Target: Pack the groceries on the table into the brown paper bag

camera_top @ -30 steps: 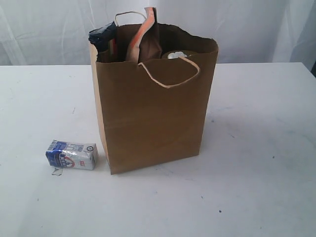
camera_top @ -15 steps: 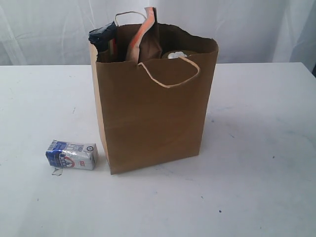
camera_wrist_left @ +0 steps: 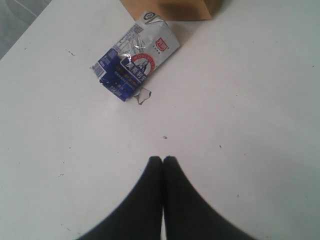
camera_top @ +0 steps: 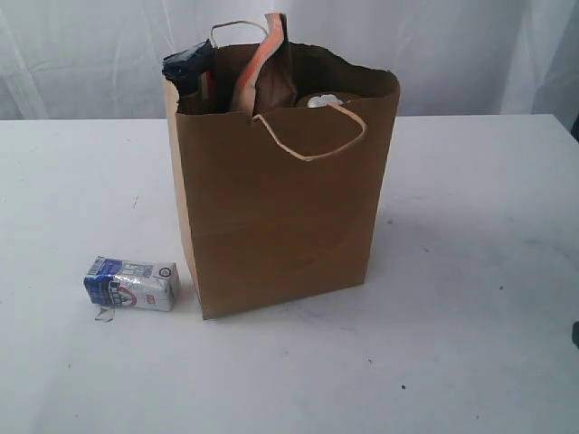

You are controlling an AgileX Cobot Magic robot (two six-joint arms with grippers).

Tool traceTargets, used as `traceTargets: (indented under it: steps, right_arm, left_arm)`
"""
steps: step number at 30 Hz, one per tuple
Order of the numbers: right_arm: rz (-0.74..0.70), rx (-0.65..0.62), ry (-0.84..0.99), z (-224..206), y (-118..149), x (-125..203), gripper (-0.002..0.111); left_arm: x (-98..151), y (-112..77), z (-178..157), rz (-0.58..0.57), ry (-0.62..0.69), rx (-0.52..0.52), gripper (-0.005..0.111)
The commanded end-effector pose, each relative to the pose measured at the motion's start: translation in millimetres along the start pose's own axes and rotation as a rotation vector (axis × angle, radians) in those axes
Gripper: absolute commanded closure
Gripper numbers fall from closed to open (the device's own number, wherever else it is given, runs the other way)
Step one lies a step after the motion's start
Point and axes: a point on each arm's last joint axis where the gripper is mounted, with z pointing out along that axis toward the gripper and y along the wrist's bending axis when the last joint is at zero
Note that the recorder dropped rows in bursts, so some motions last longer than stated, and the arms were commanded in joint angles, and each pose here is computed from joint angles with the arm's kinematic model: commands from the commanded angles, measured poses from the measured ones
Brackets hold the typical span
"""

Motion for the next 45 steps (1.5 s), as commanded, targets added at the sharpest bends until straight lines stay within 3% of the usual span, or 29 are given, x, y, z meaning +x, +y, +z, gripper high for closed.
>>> traceTargets:
  steps: [1,10,45]
  right_arm:
    - [0.013,0.050,-0.045,-4.5,-2.3,0.2,0.108]
    - [0.039,0.164,0.046,-6.1,-8.1,8.4,0.108]
    - [0.039,0.163,0.048,-6.1,-8.0,8.6,0.108]
  left_arm:
    - [0.9,-0.6,0.1,-0.010,-0.003,-0.003,0.107]
    - [0.9,-0.6,0.1,-0.010,-0.003,-0.003,0.107]
    - [0.5,-0.2,0.1,-0.010,-0.007,-0.007,0.107]
